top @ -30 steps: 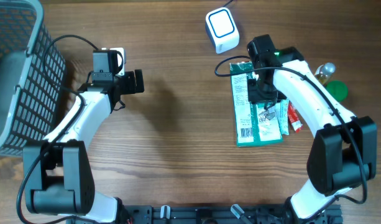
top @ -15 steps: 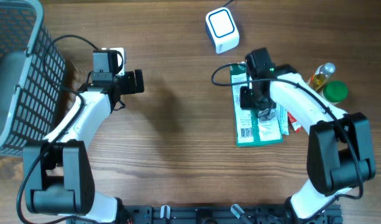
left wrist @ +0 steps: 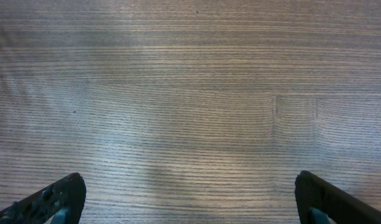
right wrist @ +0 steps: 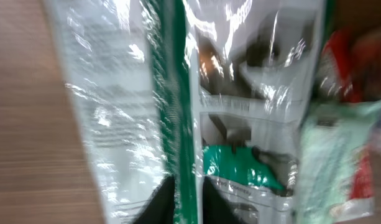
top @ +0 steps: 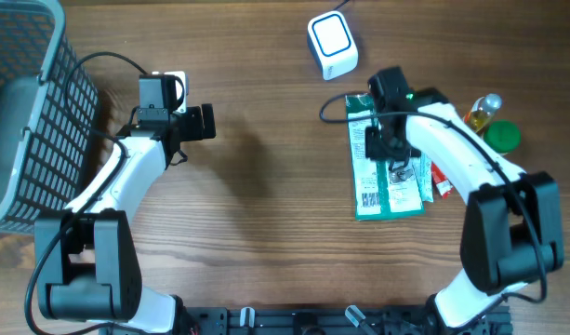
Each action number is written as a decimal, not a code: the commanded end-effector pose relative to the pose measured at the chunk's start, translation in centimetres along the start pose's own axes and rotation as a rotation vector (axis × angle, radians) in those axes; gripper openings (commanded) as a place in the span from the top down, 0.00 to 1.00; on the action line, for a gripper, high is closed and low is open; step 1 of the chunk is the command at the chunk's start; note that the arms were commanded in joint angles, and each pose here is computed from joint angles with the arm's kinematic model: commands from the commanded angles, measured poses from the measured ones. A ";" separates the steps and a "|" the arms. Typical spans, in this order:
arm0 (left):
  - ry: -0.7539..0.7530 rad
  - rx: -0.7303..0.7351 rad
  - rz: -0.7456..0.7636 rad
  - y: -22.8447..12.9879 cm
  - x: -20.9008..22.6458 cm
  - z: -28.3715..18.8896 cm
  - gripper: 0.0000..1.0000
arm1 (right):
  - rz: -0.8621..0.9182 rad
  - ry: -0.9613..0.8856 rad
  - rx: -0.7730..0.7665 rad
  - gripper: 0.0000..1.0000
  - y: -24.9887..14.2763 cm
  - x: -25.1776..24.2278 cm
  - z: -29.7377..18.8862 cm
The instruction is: Scan the item barcode
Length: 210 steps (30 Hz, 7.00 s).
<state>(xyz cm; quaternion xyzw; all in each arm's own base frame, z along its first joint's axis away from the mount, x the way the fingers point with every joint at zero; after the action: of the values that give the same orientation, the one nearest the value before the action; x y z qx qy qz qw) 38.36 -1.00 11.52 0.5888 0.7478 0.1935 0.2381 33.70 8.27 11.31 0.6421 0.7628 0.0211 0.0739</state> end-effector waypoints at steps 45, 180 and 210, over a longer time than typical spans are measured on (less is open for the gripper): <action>0.002 -0.013 0.015 0.3 0.0 -0.3 0.00 | -0.015 -0.038 -0.539 0.00 4.9 -1.4 -11.8; -0.348 -1.313 -0.074 -7.2 3.3 -35.6 0.00 | 0.047 0.021 -1.443 0.00 -15.0 -3.6 -7.9; -0.375 -0.961 -0.301 -11.0 4.4 -17.6 0.00 | 0.047 0.021 -1.443 0.00 -15.0 -3.6 -7.9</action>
<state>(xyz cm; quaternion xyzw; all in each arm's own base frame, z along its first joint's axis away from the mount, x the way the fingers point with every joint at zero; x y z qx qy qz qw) 18.52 0.52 20.09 0.3194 0.5789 0.3793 0.6473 18.56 2.62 17.34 0.4510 0.5491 0.5217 0.4721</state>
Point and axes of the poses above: each gripper's point midway between its finger pads, its own z axis out along the fingers, its own x axis along the line the jaws close on, y = z × x, the point moved 6 cm from there along -z, back along the fingers, and after that the axes turned 10 degrees about -z, right-handed, at the moved point
